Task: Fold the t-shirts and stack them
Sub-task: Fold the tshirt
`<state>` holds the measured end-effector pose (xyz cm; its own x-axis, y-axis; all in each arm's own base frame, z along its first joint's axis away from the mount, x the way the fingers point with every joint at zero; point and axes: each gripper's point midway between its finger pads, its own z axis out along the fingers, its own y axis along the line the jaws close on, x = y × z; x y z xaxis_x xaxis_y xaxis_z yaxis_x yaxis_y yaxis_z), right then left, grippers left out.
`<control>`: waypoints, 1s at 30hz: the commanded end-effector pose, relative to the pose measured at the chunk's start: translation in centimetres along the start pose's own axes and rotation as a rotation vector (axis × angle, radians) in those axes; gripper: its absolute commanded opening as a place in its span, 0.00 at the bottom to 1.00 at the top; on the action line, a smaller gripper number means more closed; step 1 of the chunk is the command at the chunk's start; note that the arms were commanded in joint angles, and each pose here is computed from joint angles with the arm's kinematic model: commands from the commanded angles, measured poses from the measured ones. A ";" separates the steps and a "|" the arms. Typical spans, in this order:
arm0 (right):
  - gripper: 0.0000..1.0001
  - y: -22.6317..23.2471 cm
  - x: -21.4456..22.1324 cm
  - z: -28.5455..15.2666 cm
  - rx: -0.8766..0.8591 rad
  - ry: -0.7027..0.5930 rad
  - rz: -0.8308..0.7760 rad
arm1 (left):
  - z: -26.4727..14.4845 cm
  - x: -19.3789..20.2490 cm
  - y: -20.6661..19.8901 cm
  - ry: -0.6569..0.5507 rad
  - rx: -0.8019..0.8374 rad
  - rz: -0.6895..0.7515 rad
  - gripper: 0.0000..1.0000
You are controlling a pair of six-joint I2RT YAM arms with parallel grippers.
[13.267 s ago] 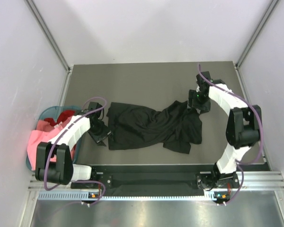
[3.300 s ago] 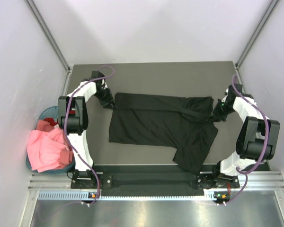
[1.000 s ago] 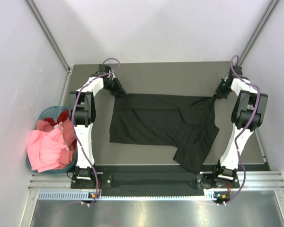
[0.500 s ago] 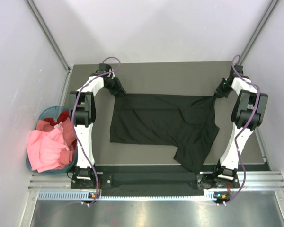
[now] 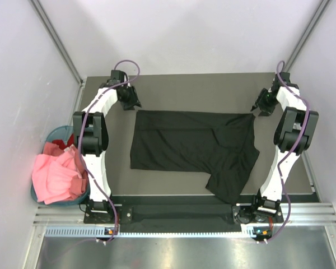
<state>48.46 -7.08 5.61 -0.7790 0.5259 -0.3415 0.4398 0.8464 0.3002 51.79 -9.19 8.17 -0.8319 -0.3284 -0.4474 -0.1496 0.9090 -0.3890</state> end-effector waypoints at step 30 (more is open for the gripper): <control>0.42 -0.7 0.5 2.3 -0.038 0.039 -0.071 | 4.5 2.0 1.6 0.108 0.045 0.016 0.42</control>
<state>47.59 -6.47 3.22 -0.8324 0.4650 -0.3015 0.3769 0.8738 0.3071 52.53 -9.52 3.69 -0.8840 -0.2754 -0.3778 -0.1090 0.9072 -0.4063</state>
